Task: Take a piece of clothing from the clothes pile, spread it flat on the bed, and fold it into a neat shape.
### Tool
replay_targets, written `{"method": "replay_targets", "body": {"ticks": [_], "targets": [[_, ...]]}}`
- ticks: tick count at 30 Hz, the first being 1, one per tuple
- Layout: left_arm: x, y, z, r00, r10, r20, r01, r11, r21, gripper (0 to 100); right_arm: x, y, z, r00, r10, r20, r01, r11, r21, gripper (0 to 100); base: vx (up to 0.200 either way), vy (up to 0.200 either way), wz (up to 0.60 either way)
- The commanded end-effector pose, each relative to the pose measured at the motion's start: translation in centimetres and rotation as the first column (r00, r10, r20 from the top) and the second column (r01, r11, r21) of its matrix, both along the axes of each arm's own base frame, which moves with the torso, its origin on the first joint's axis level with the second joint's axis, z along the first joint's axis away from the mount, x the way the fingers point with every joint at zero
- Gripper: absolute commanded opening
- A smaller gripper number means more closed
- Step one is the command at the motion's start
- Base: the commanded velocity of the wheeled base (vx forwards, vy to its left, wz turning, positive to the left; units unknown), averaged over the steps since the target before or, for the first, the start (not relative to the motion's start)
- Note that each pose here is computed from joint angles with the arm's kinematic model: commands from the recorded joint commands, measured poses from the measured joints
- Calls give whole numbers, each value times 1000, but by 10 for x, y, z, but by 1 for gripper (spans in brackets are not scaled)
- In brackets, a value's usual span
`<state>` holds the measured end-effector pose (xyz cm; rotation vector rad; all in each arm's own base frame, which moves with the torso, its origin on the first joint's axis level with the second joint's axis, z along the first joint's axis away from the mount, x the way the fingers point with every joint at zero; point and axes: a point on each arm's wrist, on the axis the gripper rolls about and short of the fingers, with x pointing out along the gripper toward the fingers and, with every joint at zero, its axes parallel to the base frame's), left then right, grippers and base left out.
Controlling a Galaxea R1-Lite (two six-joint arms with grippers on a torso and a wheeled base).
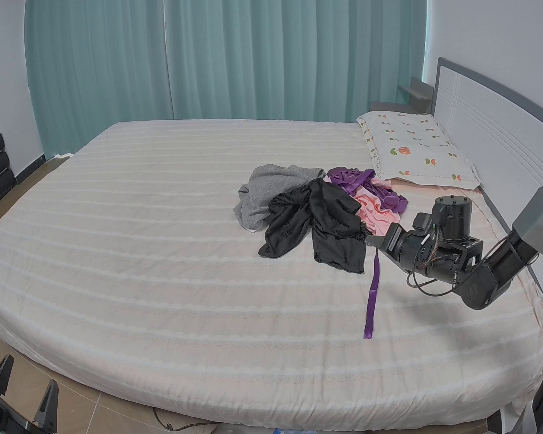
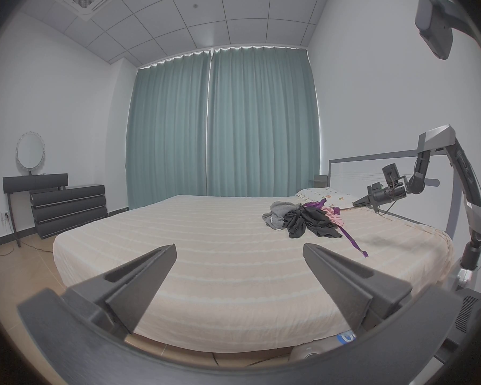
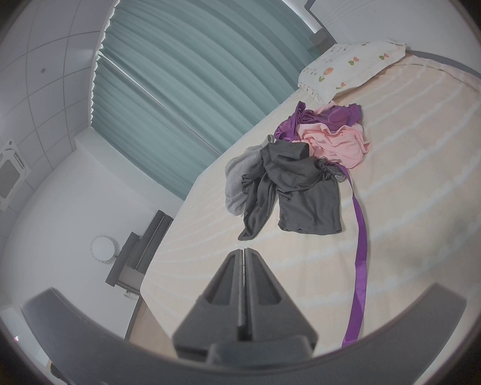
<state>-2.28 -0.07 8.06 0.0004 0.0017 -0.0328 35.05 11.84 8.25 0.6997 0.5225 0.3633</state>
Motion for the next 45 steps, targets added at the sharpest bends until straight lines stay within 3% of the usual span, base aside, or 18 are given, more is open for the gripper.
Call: {"method": "replay_targets", "body": {"ticks": [1, 2, 3, 16, 24, 29, 36, 44, 45], "targets": [[0, 0, -5, 1000, 1, -3, -1, 1000, 1, 100, 21, 1, -17, 1000, -1, 1, 1, 1000, 4, 0, 0, 0, 0], [0, 0, -5, 1000, 1, -3, -1, 1000, 1, 100, 22, 2, -18, 1000, -2, 2, 2, 1000, 2, 0, 0, 0, 0], [0, 0, -5, 1000, 1, -3, -1, 1000, 1, 100, 35, 3, -32, 1000, -3, -28, 3, 1000, -17, 100, 0, 0, 0], [0, 0, -5, 1000, 1, -3, -1, 1000, 1, 100, 104, 23, -93, 989, -69, -133, 51, 989, -136, 100, 0, 0, 0], [0, 0, -5, 1000, 2, -3, -2, 1000, -5, 100, 135, 13, -111, 971, -138, -197, 101, 978, -185, 100, 0, 0, 0], [0, 0, -5, 1000, 1, -3, -1, 1000, -5, 100, 147, 7, -123, 970, -176, -168, 134, 963, -233, 100, 0, 0, 0], [0, 0, -5, 1000, 1, -2, -1, 1000, -5, 100, 146, 15, -137, 974, -148, -170, 98, 957, -272, 100, 0, 0, 0], [0, 0, -5, 1000, 1, -3, -1, 1000, -7, 100, 151, 22, -137, 979, -161, -127, 118, 950, -290, 100, 0, 0, 0], [0, 0, -5, 1000, 1, -3, -1, 1000, -7, 100, 151, 23, -137, 979, -158, -125, 117, 950, -291, 0, 0, 0, 0]]}}
